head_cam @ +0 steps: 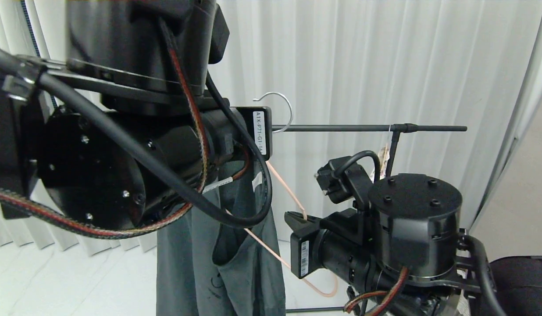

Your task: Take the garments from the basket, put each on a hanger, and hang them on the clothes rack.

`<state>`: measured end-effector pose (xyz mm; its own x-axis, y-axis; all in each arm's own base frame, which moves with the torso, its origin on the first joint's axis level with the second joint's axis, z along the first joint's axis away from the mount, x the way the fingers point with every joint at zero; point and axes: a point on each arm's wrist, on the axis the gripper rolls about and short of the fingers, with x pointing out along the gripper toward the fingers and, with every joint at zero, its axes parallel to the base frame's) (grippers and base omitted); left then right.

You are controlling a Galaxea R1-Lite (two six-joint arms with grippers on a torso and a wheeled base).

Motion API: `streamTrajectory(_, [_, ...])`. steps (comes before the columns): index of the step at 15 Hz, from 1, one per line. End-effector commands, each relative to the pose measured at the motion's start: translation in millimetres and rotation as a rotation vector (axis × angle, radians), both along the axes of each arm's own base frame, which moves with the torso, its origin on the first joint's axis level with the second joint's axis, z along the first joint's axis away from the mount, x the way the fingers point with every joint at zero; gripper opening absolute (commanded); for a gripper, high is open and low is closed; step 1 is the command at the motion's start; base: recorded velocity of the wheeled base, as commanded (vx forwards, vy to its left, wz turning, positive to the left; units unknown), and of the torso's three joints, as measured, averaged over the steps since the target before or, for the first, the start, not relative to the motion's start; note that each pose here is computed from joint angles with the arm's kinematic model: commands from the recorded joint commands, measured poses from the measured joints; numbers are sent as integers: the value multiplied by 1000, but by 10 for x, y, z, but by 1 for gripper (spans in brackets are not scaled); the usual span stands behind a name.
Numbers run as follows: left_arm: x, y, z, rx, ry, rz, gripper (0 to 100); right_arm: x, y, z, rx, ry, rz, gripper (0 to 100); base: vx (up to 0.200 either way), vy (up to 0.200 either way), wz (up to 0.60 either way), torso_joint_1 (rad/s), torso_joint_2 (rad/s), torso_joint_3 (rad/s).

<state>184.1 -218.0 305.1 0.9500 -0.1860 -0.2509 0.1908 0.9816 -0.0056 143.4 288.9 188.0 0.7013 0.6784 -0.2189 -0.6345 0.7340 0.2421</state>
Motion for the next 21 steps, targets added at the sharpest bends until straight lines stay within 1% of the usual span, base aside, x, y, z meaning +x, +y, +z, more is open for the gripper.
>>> streamTrajectory(1, [-1, -6, -14, 5, 4, -1, 0, 28, 54, -27, 2, 8, -5, 0, 0, 0, 0, 0, 0, 0])
streamTrajectory(2, [48, 37, -41, 18, 10, 21, 0, 51, 23, -5, 19, 14, -36, 0, 0, 0, 0, 0, 0, 0])
streamTrajectory(3, [97, 88, -37, 18, 9, 45, 0, 88, -47, 44, 39, 14, -76, 0, 0, 0, 0, 0, 0, 0])
streamTrajectory(5, [185, 180, 2, 10, 0, 89, 0, 122, -232, 158, 68, 4, -115, 0, 0, 0, 0, 0, 0, 0])
streamTrajectory(7, [202, 200, 74, -10, -17, 97, 0, 99, -414, 183, 59, 7, -139, 0, 0, 0, 0, 0, 0, 0])
streamTrajectory(9, [194, 195, 135, -28, -31, 92, 0, 90, -521, 166, 52, 8, -167, 0, 0, 0, 0, 0, 0, 0])
streamTrajectory(12, [168, 164, 156, -36, -34, 74, 0, 90, -541, 200, 61, -1, -178, 0, 0, 0, 0, 0, 0, 0])
streamTrajectory(14, [65, 70, 164, -45, -30, 5, 0, 87, -538, 206, 63, -2, -178, 0, 0, 0, 0, 0, 0, 0])
streamTrajectory(17, [-5, 58, 181, -53, -31, -25, 0, 78, -553, 237, 73, -9, -181, 0, 0, 0, 0, 0, 0, 0])
streamTrajectory(19, [18, 96, 242, -69, -45, -16, 0, 53, -598, 234, 58, -19, -184, 0, 0, 0, 0, 0, 0, 0])
streamTrajectory(20, [70, 147, 268, -74, -52, 8, 0, 36, -629, 227, 35, -33, -184, 0, 0, 0, 0, 0, 0, 0])
streamTrajectory(21, [167, 232, 285, -73, -58, 53, 0, 0, -688, 223, -6, -63, -175, 0, 0, 0, 0, 0, 0, 0])
